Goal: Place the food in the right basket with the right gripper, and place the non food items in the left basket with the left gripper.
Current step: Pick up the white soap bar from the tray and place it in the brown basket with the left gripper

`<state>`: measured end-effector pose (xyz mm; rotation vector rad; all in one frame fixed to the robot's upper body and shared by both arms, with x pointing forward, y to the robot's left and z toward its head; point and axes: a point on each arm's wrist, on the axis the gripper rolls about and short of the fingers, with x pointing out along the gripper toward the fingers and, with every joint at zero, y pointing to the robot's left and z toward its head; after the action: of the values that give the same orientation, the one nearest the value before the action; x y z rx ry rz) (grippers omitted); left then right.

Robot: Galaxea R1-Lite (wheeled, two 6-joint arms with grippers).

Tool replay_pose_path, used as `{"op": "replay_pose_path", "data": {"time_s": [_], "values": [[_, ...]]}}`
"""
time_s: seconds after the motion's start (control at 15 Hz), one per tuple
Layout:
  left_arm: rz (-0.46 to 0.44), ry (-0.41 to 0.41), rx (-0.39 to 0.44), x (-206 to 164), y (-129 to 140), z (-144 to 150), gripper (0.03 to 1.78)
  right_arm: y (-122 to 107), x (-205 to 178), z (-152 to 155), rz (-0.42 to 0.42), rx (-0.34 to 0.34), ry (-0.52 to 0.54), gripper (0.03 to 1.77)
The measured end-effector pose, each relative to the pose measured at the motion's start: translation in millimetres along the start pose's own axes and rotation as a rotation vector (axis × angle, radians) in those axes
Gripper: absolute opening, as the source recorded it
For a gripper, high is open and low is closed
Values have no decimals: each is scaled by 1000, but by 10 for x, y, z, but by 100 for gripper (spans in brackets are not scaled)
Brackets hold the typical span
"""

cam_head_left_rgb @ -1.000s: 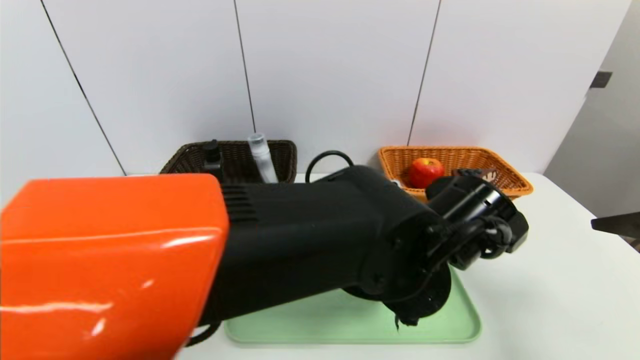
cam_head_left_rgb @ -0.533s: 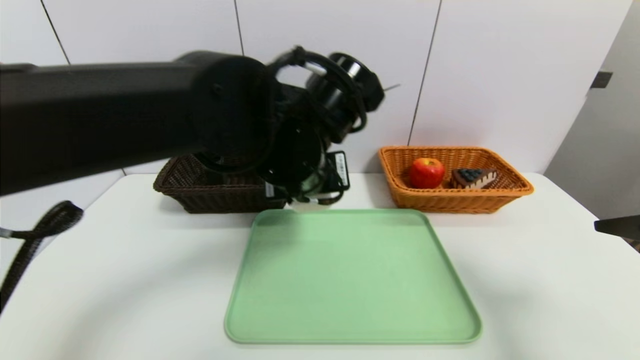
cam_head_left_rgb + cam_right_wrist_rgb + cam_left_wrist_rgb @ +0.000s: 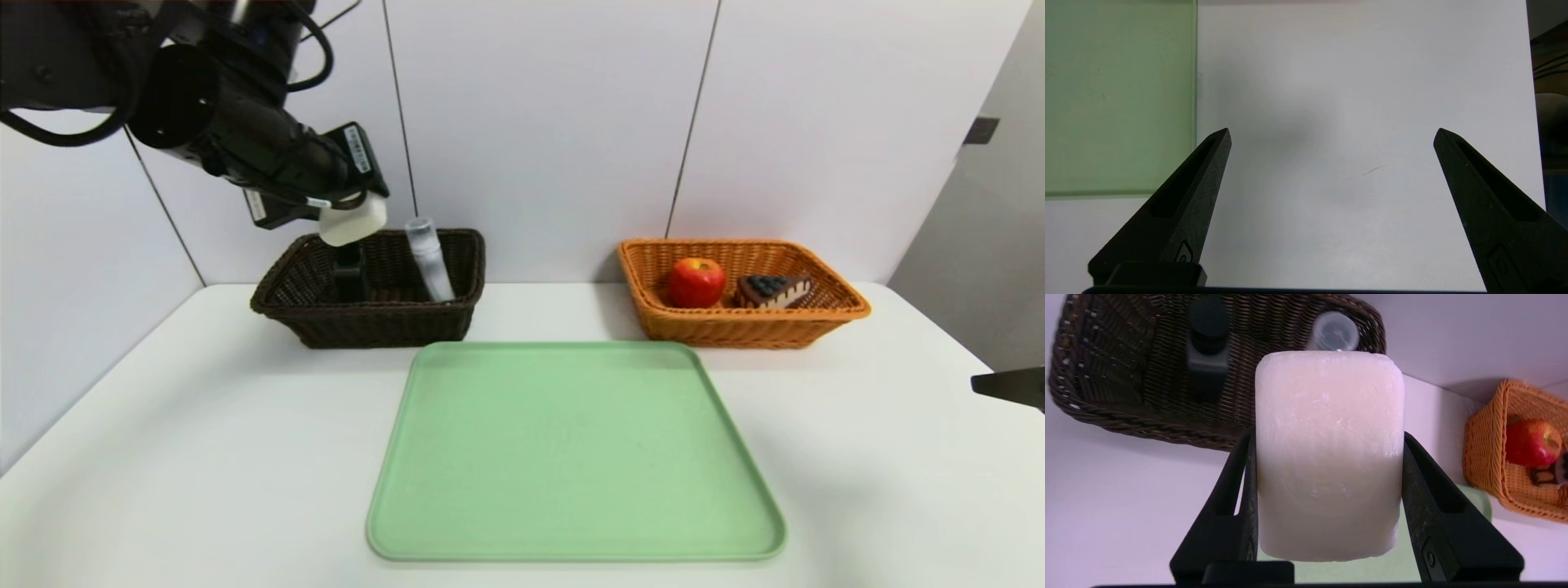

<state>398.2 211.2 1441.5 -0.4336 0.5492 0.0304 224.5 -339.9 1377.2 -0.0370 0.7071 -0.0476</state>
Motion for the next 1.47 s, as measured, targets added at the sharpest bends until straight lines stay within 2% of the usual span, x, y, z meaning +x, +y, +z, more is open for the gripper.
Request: {"op": "replay_pose_path", "data": {"time_s": [0.13,0.33,0.73,0.87,1.07,1.47], "values": [[-19,13,-37,22,275,198,98,0,-1,1,0,-2,-1,171],[-41,52,-11,126,680,399,98,-1,-22,-7,0,-3,-6,171],[-98,105,178,483,1395,628,98,0,-54,-73,0,-5,-8,171],[-142,115,215,586,1495,645,98,0,-62,-93,0,-5,-8,171],[-201,128,210,728,1563,644,98,0,-83,-107,-1,-5,-14,171],[-206,179,195,956,1636,567,97,-2,-120,-119,-1,-5,-27,171]]}}
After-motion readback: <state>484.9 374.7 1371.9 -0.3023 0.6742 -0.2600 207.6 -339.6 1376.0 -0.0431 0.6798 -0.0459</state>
